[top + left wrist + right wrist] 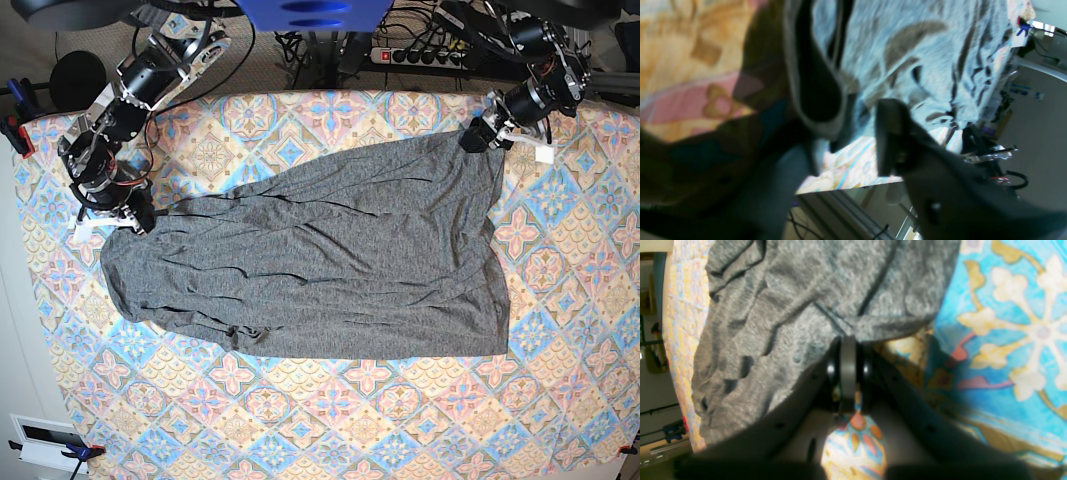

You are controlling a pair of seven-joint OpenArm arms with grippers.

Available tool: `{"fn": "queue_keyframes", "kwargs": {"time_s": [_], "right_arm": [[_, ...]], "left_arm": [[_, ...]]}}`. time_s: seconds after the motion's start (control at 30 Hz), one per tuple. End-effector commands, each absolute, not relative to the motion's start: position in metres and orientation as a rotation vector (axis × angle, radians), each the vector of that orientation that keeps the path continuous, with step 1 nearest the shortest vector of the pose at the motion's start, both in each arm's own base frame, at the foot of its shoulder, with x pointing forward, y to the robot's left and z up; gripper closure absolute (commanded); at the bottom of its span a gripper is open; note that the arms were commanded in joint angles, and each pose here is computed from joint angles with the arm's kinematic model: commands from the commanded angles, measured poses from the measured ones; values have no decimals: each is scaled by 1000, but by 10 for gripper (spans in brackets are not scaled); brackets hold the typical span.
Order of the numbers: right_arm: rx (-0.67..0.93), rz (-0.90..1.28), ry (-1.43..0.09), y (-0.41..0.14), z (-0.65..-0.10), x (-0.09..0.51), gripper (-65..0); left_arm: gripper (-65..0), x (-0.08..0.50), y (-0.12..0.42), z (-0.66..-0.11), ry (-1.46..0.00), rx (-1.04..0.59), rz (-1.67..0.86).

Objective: Layout the t-shirt on the table in an organized manner, then fold the t-shirt properly
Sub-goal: 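Regrasp the collar corner with the left gripper, then pull both collar corners apart to straighten the collar edge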

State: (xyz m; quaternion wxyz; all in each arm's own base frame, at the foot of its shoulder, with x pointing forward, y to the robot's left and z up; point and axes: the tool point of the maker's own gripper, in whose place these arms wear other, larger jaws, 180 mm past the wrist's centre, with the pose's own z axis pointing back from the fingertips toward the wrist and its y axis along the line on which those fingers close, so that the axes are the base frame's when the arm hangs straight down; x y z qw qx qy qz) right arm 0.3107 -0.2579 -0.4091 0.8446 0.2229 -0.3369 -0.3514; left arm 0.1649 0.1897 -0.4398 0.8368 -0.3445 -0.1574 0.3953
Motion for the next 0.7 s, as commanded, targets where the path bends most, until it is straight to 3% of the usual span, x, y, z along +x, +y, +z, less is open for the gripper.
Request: {"fn": "queue_keyframes", "kwargs": {"time_s": [0.0,0.1,0.37,0.67], "right_arm": [[471,-726,-774,-265,-392,322,0],[472,-725,-773,-265,-392,322,0],[472,-722,-771,-265,-391,321,0],[359,-682,-811,-282,-377,291,0]], "left_arm": [[-150,143,188,-451,-229,-674,816],[-2,145,191,-450,-237,-672,816],[0,158,220,-432,-323,-692,831],[0,177,249,-398,-410,-747,777]]}}
